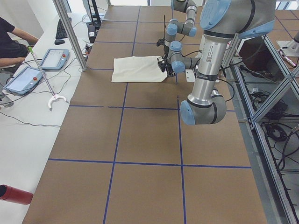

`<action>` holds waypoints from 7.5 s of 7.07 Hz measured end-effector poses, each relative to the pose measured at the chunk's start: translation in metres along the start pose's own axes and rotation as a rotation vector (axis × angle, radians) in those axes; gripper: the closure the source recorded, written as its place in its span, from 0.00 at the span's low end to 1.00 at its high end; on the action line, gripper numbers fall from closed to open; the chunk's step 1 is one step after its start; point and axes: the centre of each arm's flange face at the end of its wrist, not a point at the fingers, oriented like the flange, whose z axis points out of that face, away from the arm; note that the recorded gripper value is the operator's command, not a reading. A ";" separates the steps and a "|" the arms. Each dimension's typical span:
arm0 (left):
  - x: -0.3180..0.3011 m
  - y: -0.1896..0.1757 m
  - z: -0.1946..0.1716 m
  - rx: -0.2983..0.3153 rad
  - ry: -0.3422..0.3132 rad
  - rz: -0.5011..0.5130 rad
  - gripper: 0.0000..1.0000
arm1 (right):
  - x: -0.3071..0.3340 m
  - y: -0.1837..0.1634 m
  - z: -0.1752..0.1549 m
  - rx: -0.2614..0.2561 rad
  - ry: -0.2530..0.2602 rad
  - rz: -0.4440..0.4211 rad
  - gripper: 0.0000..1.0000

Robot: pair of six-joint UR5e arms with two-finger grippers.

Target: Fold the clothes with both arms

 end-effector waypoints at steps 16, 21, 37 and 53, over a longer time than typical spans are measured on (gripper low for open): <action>0.060 -0.096 -0.122 0.075 0.068 0.017 1.00 | -0.065 -0.135 -0.082 -0.081 -0.213 -0.053 1.00; 0.100 -0.204 -0.038 0.178 0.051 -0.019 0.00 | -0.142 -0.199 -0.016 -0.042 -0.146 -0.001 0.00; 0.054 -0.151 0.037 -0.070 0.487 0.245 0.00 | -0.076 -0.349 -0.116 -0.075 -0.110 -0.199 0.00; 0.027 -0.104 0.035 -0.219 0.463 0.222 0.00 | -0.070 -0.364 -0.123 -0.062 -0.107 -0.181 0.00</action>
